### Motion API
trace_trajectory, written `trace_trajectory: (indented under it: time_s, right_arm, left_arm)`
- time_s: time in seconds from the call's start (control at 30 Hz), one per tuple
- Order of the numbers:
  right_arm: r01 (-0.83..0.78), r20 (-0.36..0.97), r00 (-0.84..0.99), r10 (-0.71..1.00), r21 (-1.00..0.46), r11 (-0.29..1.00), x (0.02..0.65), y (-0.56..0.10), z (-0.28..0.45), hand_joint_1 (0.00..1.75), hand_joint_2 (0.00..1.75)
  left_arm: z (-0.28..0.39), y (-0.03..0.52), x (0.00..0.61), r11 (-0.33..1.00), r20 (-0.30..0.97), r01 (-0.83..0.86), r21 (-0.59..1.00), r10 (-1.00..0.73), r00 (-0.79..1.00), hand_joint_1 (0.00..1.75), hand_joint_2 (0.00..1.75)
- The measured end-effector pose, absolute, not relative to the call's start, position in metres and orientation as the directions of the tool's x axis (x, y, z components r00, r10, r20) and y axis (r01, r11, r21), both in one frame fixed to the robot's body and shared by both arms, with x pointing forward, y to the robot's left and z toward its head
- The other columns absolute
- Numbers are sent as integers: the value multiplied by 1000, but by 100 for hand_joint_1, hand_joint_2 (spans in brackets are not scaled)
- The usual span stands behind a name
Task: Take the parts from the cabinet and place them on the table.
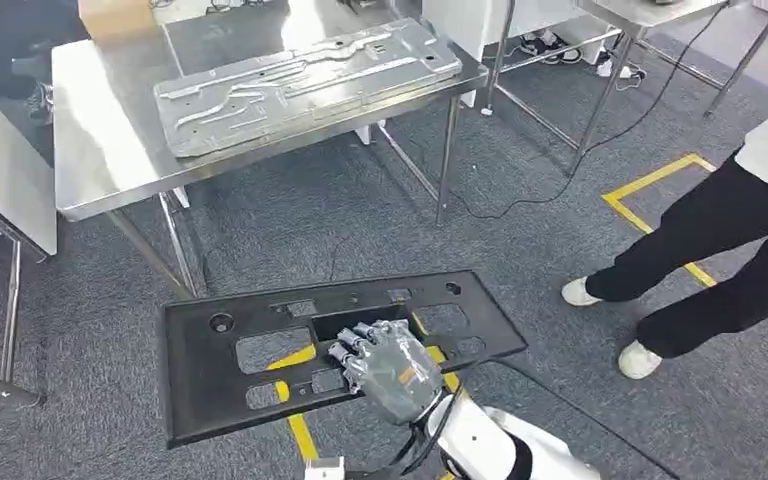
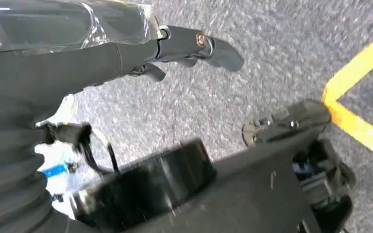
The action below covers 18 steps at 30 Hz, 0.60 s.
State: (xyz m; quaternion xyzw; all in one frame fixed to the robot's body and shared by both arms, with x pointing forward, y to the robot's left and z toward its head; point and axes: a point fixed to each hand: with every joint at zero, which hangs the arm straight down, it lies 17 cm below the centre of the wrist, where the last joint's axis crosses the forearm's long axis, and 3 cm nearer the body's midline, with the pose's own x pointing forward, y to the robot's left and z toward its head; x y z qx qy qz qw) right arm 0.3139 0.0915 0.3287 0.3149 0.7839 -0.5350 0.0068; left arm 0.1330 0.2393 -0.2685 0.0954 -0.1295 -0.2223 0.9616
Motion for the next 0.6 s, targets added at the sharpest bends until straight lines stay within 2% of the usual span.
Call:
trace_trajectory:
  time_s: [0.6]
  right_arm:
    - [498,-345,-801,489,-838,225,315,91,326,175,175]
  left_arm:
    - [-268,236,135,884,212,402,238,-451,867,0,175]
